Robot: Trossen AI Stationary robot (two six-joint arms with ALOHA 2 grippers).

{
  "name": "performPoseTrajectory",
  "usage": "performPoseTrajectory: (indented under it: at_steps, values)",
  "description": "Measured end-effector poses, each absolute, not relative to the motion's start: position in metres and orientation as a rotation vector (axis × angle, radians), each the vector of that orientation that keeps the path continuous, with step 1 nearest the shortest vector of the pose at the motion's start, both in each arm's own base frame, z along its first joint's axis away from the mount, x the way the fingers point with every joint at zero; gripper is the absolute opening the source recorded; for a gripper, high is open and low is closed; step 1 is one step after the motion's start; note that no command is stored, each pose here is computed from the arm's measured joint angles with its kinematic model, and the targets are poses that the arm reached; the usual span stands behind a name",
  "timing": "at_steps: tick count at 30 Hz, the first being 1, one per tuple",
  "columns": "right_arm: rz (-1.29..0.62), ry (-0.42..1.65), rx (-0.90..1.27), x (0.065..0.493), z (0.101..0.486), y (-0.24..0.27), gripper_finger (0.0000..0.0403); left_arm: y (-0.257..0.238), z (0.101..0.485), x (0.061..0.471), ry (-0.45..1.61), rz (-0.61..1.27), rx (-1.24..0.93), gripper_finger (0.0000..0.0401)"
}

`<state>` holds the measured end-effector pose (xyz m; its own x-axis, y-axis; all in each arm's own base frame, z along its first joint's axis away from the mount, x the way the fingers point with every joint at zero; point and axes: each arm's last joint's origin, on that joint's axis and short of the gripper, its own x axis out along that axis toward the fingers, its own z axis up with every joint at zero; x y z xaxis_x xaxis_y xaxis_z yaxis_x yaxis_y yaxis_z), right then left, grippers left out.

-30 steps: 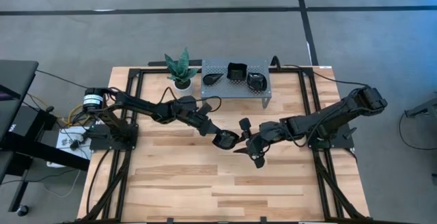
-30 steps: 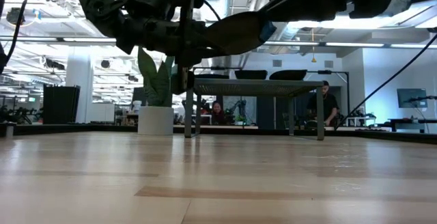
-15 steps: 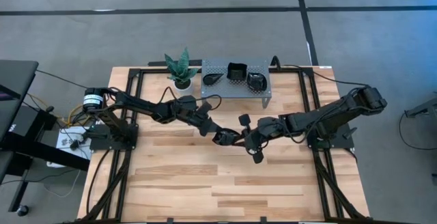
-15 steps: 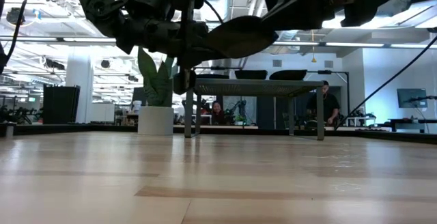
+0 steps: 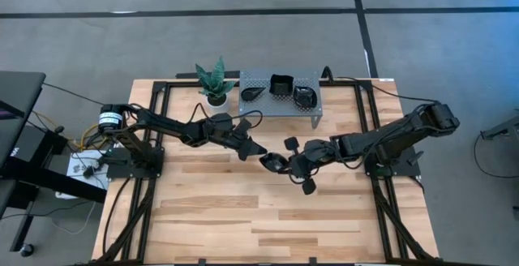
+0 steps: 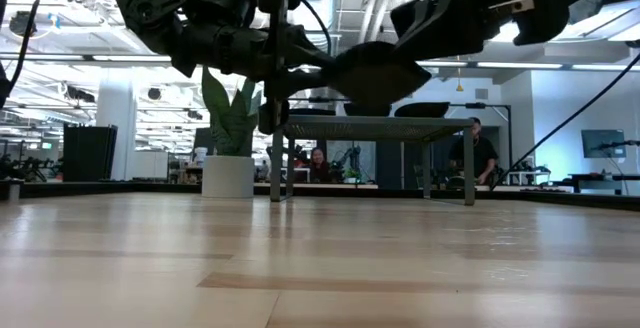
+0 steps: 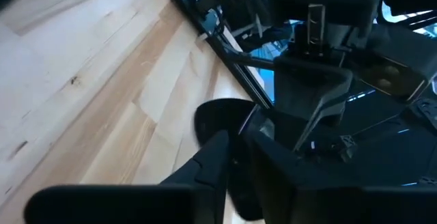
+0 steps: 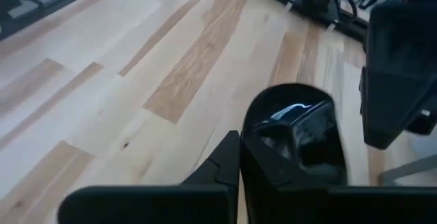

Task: Pick & Place Mini shaped plates
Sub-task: Stack the leaf-shaped plate on top of the leaf-shaped plate on the shelf

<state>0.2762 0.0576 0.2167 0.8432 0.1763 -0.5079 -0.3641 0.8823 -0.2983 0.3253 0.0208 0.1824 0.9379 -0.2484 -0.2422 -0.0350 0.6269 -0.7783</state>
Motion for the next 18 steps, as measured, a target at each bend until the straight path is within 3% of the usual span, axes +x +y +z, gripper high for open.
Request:
performPoseTrajectory:
  at_steps: [5,9,18]
  values:
    - [0.273,0.538,-0.312,0.274,0.214,0.057,0.0003,0.020,0.185,0.326,0.333,-0.156,-0.884,0.0071]
    - [0.219,0.609,-0.186,0.272,0.212,0.058,0.0003,0.017,0.190,0.325,0.309,-0.275,-0.746,0.0067]
    - [-0.251,0.814,-0.137,0.255,0.243,0.061,0.0002,0.005,0.250,0.292,0.076,-0.435,-0.398,0.0048]
